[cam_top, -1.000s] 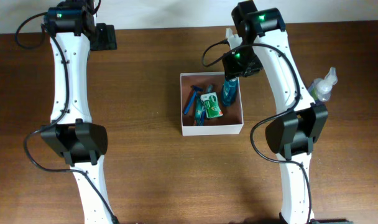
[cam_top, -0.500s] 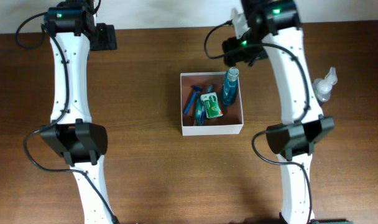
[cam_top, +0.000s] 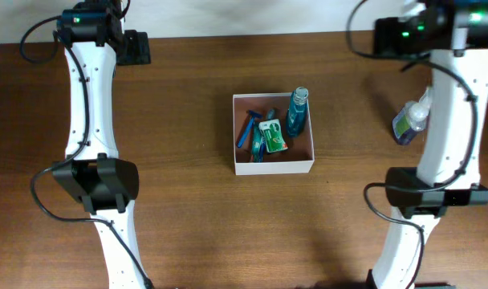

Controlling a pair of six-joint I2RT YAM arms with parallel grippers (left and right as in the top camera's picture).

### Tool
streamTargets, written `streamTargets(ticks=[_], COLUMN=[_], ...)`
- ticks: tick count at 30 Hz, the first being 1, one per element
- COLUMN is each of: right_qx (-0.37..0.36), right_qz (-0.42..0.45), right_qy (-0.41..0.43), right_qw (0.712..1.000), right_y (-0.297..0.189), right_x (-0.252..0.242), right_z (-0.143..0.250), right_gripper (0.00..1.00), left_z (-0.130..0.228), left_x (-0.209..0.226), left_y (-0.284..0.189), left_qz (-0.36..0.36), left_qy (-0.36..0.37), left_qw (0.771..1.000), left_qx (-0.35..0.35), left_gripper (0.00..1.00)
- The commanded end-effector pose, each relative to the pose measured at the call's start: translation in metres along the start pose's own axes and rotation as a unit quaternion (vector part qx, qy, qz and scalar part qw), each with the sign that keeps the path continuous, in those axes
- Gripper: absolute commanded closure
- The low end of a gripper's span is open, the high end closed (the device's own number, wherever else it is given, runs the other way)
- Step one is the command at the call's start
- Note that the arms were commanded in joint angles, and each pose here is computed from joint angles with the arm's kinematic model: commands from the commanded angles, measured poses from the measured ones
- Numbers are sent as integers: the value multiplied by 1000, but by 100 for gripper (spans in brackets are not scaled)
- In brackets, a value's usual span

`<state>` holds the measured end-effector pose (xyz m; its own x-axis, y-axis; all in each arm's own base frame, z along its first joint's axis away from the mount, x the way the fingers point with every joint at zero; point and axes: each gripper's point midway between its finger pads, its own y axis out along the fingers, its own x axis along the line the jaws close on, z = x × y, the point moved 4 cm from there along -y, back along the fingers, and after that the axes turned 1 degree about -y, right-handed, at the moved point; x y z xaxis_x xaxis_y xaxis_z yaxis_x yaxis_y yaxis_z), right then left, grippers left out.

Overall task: Pack container
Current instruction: 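Release the mouthwash and move the right gripper to the soap pump, then lower the right gripper and grasp the clear soap pump bottle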

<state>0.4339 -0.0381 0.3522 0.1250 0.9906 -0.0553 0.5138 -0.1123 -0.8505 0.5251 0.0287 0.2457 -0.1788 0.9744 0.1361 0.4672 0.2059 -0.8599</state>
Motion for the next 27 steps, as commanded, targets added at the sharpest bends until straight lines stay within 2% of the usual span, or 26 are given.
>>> streamTargets(ticks=[1,13,24,27], right_qx=[31,183,209,206], right_qz=[21,61,61,57], right_qy=[64,137,153,153], right_qw=[997,972,964,965], right_y=[10,70,99,108], right_x=[-29,-100,-118,-118], right_z=[11,69,80,78], right_gripper=[24,18,18,22], left_z=[-3,-3,-3,-3], left_x=[2,2,2,2], left_y=[-5,-5,-5,-5], left_qz=[3,3,3,3], left_qy=[-1,-1,-1,-1], left_qw=[1000,1000,1000,1000], left_qx=[-8,-8,-8,-8], left_gripper=[1,1,0,1])
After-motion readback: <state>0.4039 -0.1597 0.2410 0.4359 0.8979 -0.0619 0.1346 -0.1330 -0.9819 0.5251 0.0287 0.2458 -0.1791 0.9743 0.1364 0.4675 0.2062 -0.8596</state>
